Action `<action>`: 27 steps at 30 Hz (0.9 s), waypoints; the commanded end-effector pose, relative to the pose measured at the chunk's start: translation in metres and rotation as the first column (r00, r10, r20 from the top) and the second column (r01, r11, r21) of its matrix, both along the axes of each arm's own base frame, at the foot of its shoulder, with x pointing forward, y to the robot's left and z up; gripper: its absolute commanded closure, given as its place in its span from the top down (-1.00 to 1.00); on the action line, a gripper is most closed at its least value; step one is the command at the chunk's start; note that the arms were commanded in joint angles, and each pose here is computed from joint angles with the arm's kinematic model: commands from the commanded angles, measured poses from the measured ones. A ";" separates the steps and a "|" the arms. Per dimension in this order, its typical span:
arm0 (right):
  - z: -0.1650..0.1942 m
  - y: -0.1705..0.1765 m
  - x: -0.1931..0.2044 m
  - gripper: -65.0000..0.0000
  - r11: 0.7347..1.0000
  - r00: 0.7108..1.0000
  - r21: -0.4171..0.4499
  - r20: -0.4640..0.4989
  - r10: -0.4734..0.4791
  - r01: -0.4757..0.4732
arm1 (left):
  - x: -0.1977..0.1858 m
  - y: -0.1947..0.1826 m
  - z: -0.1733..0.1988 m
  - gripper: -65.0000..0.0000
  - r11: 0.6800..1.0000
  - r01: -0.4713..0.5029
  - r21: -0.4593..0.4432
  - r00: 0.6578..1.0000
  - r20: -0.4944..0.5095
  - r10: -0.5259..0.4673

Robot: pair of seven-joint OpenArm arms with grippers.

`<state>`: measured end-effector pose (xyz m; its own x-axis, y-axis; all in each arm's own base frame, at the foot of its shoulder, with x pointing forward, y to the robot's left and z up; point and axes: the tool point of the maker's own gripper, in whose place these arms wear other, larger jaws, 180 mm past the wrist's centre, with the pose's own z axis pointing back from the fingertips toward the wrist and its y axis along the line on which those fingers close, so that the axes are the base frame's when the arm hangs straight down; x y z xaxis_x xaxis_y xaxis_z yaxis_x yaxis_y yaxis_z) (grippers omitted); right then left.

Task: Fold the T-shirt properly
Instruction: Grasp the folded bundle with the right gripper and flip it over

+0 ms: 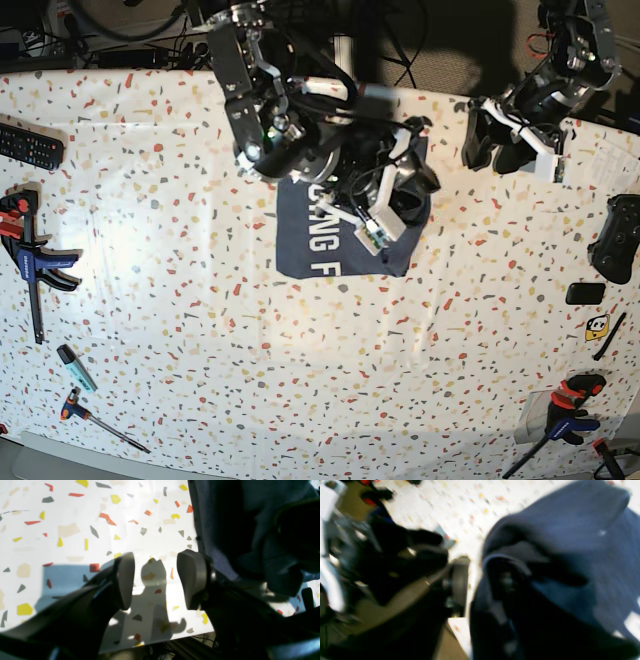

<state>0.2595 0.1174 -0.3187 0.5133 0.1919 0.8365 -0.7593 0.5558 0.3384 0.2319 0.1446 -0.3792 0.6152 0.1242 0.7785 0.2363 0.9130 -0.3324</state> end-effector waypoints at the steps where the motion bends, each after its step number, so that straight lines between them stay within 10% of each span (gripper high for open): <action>1: 0.025 0.012 0.004 -0.13 0.996 0.999 0.092 0.042 0.009 -0.013 | 0.005 0.002 0.010 -0.07 1.000 0.004 -0.002 0.999 0.040 -0.004; 9: 0.070 0.028 0.020 -0.02 0.976 0.992 0.206 0.115 0.044 -0.067 | 0.006 0.007 0.012 -0.07 1.000 0.008 0.014 0.999 0.044 -0.009; 14: 0.055 0.013 0.038 -0.14 0.998 0.985 0.010 0.159 0.062 -0.064 | 0.004 0.010 0.025 -0.08 0.998 0.018 -0.067 0.998 0.060 -0.014; 20: 0.023 -0.050 0.070 -1.00 0.972 0.974 -0.221 0.224 -0.034 0.085 | -0.018 -0.023 0.062 -0.28 0.966 0.116 -0.233 0.987 0.137 -0.085; 27: 0.005 -0.131 0.108 -1.00 0.915 0.948 -0.311 0.267 -0.175 0.257 | -0.038 -0.084 0.051 -0.95 0.923 0.151 -0.354 0.988 0.085 -0.129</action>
